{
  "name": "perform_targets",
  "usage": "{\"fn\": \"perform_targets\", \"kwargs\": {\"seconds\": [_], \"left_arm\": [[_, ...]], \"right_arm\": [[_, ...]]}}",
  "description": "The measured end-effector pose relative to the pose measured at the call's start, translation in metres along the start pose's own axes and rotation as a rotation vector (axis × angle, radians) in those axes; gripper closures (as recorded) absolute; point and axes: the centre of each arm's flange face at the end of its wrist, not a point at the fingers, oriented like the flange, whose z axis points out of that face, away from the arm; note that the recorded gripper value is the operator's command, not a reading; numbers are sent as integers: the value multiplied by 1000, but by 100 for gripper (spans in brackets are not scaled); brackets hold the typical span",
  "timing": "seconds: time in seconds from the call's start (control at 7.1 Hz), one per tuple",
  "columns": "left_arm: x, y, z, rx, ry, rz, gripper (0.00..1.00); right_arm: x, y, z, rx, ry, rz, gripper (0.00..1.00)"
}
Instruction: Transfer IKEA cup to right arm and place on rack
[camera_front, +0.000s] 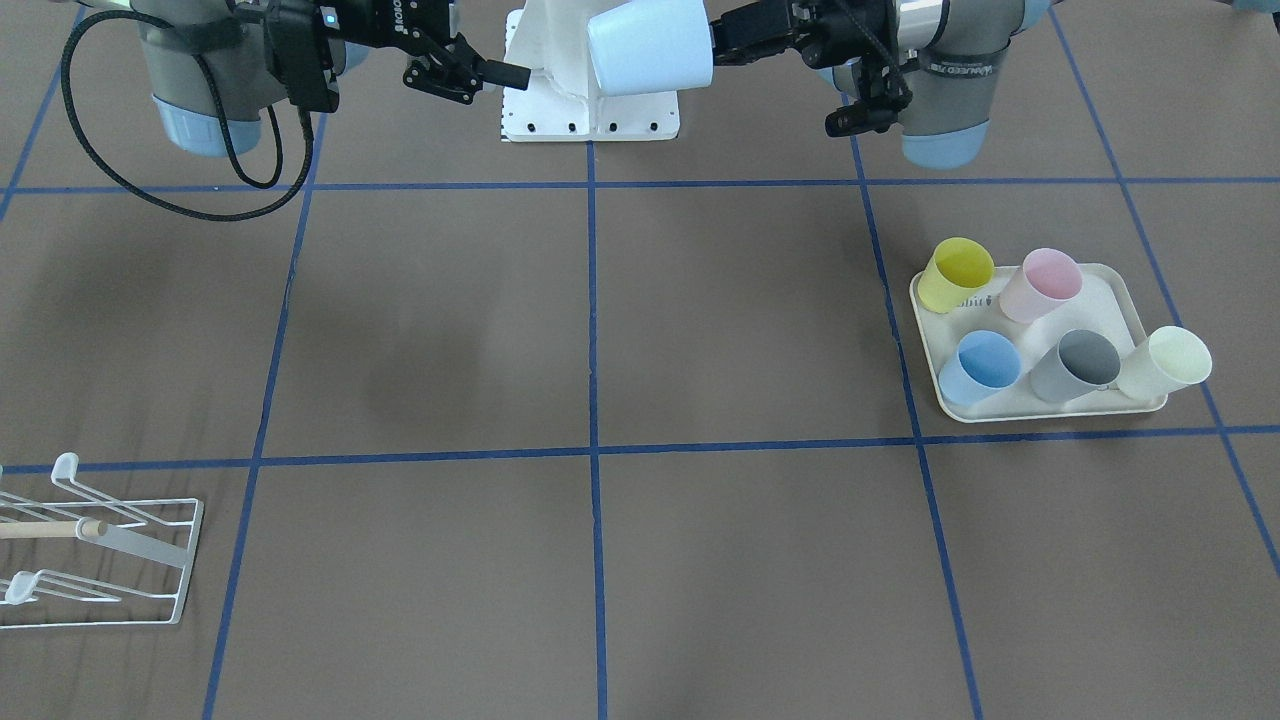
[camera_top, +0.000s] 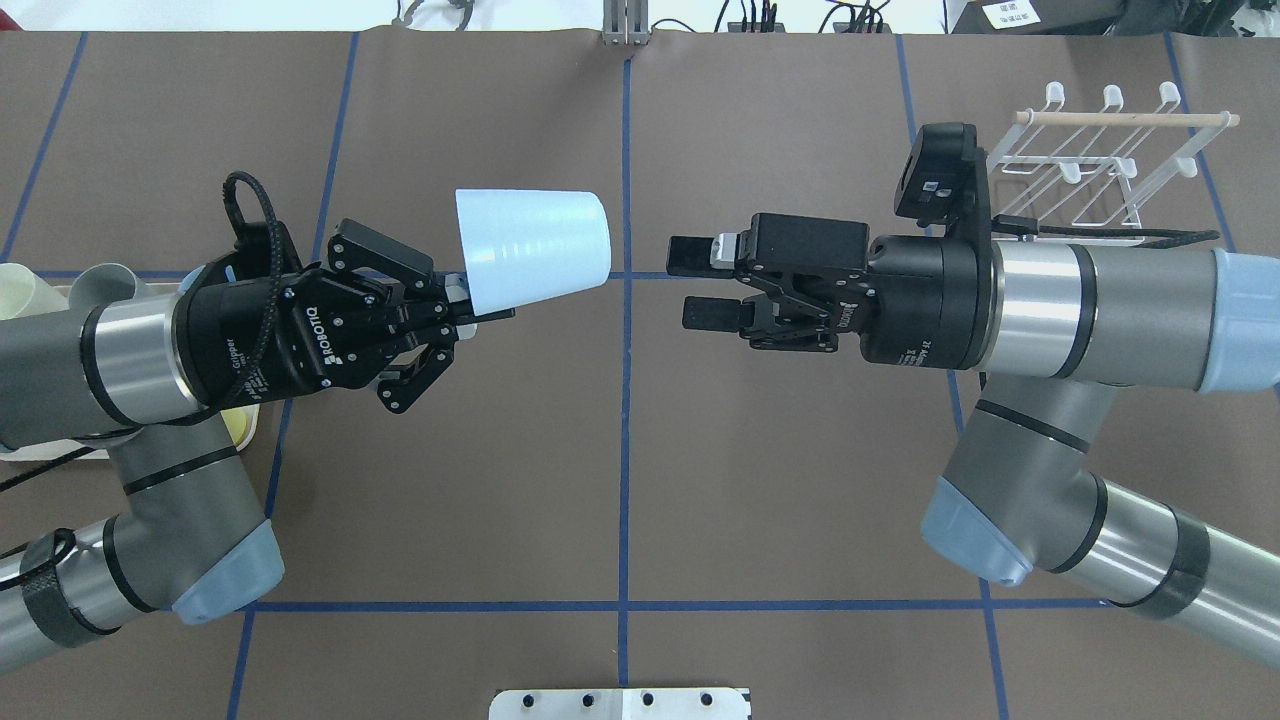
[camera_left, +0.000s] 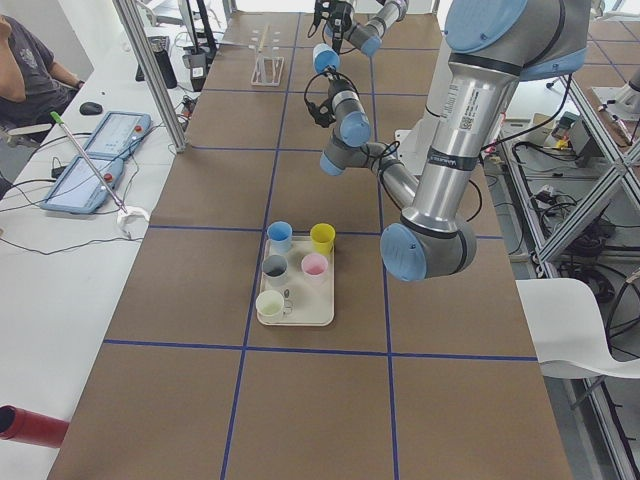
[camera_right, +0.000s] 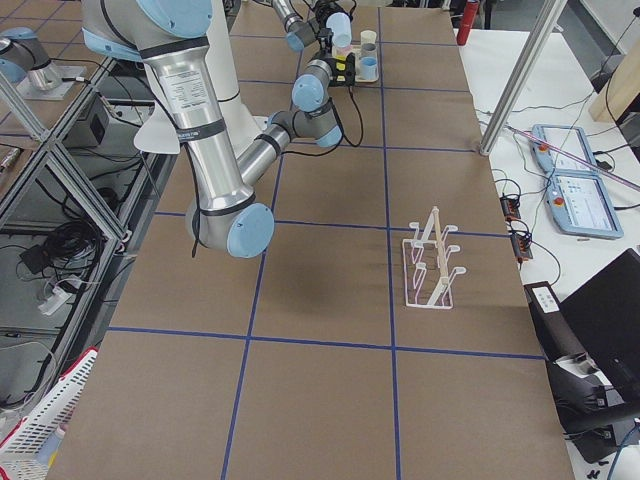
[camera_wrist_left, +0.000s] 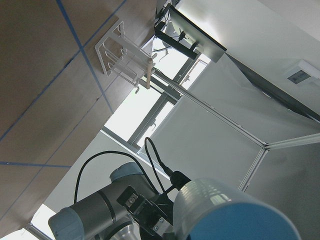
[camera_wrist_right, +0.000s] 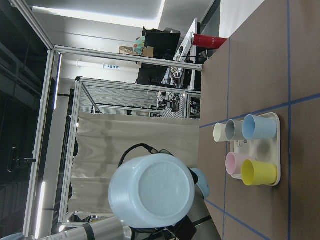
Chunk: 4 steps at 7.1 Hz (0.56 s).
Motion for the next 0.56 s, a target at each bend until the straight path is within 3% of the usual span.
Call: {"fn": "perform_targets", "kwargs": {"seconds": [0.56], "left_arm": [[-28, 9, 12, -49, 50, -46, 100]], "right_arm": [[-5, -3, 7, 15, -17, -4, 2]]}}
